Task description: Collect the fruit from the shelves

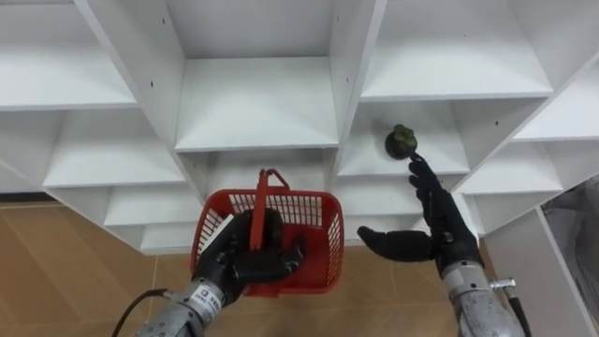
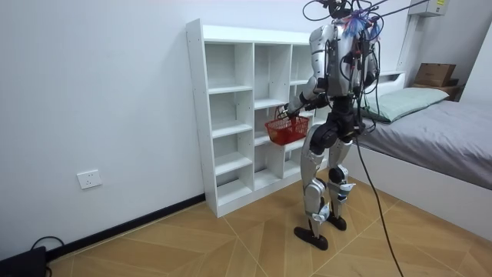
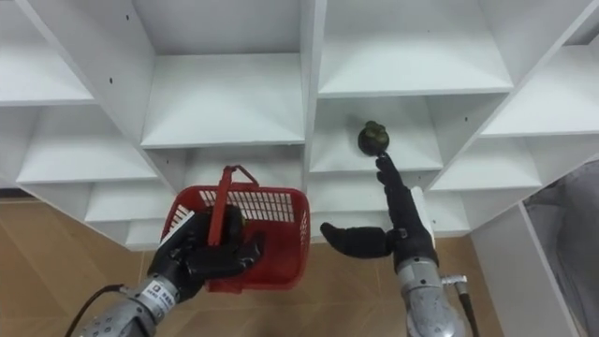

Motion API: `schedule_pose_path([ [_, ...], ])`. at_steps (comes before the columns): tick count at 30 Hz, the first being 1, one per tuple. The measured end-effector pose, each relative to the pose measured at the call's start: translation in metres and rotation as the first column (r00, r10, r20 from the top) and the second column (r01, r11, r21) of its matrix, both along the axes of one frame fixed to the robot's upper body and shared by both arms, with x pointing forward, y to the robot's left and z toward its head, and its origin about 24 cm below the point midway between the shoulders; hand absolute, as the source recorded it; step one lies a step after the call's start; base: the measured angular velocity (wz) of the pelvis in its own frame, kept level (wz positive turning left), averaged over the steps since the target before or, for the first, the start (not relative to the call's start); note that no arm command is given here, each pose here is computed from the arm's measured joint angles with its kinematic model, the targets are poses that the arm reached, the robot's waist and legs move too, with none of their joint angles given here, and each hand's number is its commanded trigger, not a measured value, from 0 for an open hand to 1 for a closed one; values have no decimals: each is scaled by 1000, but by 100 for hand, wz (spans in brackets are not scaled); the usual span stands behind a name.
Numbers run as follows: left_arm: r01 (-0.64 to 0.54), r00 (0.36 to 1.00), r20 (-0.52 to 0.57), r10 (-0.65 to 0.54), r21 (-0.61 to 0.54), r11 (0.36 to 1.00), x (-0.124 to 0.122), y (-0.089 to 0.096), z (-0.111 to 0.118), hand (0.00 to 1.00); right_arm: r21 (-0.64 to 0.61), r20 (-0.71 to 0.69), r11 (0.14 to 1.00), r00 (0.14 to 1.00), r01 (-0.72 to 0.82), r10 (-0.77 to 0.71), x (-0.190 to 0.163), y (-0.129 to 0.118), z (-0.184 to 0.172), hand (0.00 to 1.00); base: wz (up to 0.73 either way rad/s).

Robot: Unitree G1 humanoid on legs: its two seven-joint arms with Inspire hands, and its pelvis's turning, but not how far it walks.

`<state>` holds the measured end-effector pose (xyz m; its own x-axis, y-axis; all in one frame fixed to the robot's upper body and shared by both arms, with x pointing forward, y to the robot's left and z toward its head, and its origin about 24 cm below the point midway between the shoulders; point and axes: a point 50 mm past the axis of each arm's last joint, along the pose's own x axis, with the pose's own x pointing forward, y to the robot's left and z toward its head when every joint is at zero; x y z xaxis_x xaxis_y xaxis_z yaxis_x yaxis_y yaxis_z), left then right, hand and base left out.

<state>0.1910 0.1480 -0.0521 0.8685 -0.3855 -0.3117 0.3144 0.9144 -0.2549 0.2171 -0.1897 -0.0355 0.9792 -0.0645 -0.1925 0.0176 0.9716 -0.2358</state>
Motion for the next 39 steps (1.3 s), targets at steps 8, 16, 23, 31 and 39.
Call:
schedule_pose_path([
  [8,-33,997,-72,36,52,998,-6,16,-15,100,-45,40,986,986,161,-159,13,-21,5,0,8],
  [16,-60,996,-65,63,55,997,-3,22,-13,100,-81,30,972,975,220,-218,14,-31,2,0,5],
  [23,-62,996,-62,66,62,996,-2,24,-12,100,-126,57,953,961,277,-272,20,-43,6,0,7],
  [31,-65,994,-82,70,69,996,-4,26,-16,100,-171,88,935,950,310,-299,33,-49,12,0,10],
  [39,-63,991,-113,71,71,995,-4,24,-22,100,-165,127,929,942,330,-312,42,-51,22,0,-3],
])
